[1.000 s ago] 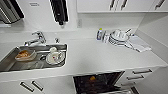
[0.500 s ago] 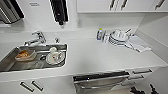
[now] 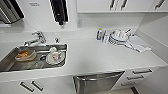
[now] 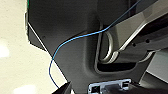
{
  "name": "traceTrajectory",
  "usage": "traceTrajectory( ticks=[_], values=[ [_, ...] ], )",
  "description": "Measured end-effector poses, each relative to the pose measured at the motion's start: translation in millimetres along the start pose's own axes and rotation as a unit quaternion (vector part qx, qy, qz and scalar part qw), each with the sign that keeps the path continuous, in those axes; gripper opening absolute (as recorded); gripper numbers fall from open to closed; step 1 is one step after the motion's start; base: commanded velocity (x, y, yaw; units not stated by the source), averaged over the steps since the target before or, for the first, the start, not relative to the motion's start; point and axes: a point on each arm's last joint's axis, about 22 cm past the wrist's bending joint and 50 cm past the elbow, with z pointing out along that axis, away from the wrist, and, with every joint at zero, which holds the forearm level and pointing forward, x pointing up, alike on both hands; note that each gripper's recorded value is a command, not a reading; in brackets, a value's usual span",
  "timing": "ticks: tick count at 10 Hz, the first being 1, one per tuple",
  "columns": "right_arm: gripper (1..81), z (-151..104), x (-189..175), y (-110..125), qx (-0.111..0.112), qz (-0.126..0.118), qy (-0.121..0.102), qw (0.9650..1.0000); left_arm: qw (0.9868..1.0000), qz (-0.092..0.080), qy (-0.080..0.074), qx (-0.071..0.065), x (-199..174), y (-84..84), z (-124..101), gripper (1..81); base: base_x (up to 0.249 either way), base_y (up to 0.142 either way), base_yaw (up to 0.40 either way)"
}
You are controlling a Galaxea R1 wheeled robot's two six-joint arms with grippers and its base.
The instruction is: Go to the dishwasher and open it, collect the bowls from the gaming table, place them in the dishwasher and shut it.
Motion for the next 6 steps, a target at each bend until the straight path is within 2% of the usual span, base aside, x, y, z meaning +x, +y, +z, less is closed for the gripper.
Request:
traceTrajectory(
  ticks=[1,2,3,4,5,6],
  values=[
    [81.1,14.5,-6.8,18.4,-0.011,-0.012,-0.008,0.9998,1.0,0.0,0.001,-0.001,1.8,1.1,0.4,81.1,0.0,0.0,0.0],
    [81.1,32.0,-18.3,46.3,-0.029,-0.023,-0.019,0.9991,1.0,0.001,0.002,-0.003,3.5,2.9,0.9,81.1,0.0,0.0,0.0],
    [81.1,45.1,-30.3,86.4,-0.059,-0.036,-0.032,0.9971,1.0,0.001,0.003,-0.003,4.2,3.7,1.1,81.1,0.0,0.0,0.0],
    [81.1,50.4,-35.2,130.6,-0.095,-0.053,-0.037,0.9934,1.0,0.006,0.002,-0.004,3.8,5.3,1.7,81.1,0.0,0.0,0.0],
    [81.1,51.5,-32.5,173.4,-0.132,-0.079,-0.037,0.9874,0.9999,0.011,0.003,-0.004,4.7,5.4,1.8,81.1,0.0,0.0,0.0],
    [81.1,55.3,-31.5,205.5,-0.158,-0.112,-0.037,0.9804,0.9999,0.013,0.004,-0.003,8.3,5.3,2.0,81.1,0.0,0.0,0.0]
  ],
)
